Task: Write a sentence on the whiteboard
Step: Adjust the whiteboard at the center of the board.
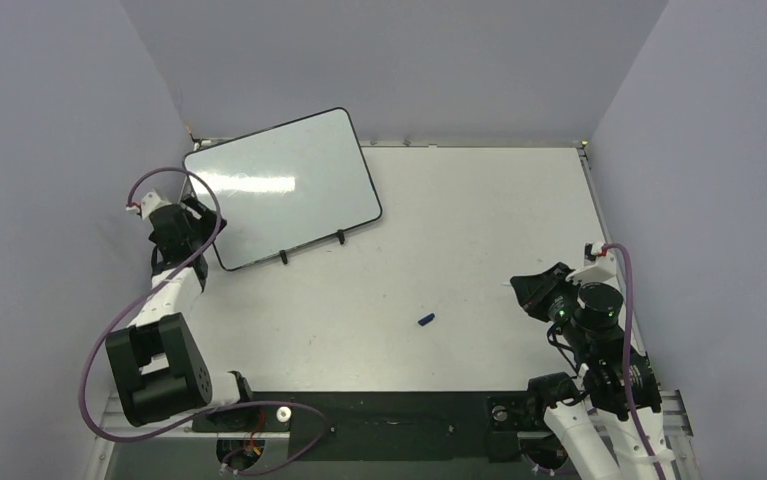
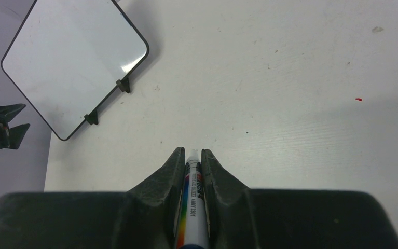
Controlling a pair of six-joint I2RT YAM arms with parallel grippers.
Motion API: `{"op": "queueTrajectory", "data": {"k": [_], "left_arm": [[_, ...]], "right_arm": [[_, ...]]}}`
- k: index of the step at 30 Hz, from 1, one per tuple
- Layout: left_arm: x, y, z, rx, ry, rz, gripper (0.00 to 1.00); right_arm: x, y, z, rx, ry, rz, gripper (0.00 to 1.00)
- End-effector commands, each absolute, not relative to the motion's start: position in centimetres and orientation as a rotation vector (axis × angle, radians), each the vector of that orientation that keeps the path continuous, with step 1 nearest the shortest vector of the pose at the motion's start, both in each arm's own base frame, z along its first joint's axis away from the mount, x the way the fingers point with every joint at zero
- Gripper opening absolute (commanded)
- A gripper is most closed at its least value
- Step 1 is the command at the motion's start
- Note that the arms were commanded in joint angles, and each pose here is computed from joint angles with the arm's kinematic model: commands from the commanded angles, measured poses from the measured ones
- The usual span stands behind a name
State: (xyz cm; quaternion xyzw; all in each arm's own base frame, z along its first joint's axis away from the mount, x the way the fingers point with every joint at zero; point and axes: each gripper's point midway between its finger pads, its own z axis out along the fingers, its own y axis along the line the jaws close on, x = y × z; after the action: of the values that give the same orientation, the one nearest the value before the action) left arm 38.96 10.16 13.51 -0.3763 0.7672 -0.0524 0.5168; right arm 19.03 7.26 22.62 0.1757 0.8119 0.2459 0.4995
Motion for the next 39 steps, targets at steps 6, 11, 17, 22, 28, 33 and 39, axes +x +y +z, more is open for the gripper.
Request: {"op": "queueTrajectory", "data": {"k": [6, 11, 17, 22, 28, 33, 39], "left_arm": [[40.2, 12.7, 17.5, -0.885, 1.53, -0.3, 0.73], [41.1, 12.7, 16.2, -0.898, 1.539, -0.334, 0.73], [42.2, 12.2, 14.8, -0.905, 1.546, -0.406, 0.73], [42.9, 12.0, 13.1, -0.917, 1.574, -0.435, 0.73], [43.6, 10.1, 12.9, -0.854, 1.591, -0.495, 0.72], [43.7, 7.9, 12.9, -0.805, 1.619, -0.514, 0.72], [43.6, 4.6, 13.0, -0.745, 1.648, -0.513, 0.72]], "right_arm": [[19.7, 7.8, 22.9, 0.383, 1.957, 0.613, 0.0], [19.7, 7.9, 22.9, 0.379, 1.959, 0.614, 0.0], [19.7, 8.0, 22.9, 0.372, 1.96, 0.619, 0.0], [19.5, 8.1, 23.4, 0.364, 1.954, 0.63, 0.0], [19.3, 8.0, 23.5, 0.36, 1.955, 0.621, 0.0], [19.2, 8.0, 23.5, 0.36, 1.955, 0.624, 0.0], [19.2, 8.0, 23.4, 0.358, 1.961, 0.622, 0.0]]}}
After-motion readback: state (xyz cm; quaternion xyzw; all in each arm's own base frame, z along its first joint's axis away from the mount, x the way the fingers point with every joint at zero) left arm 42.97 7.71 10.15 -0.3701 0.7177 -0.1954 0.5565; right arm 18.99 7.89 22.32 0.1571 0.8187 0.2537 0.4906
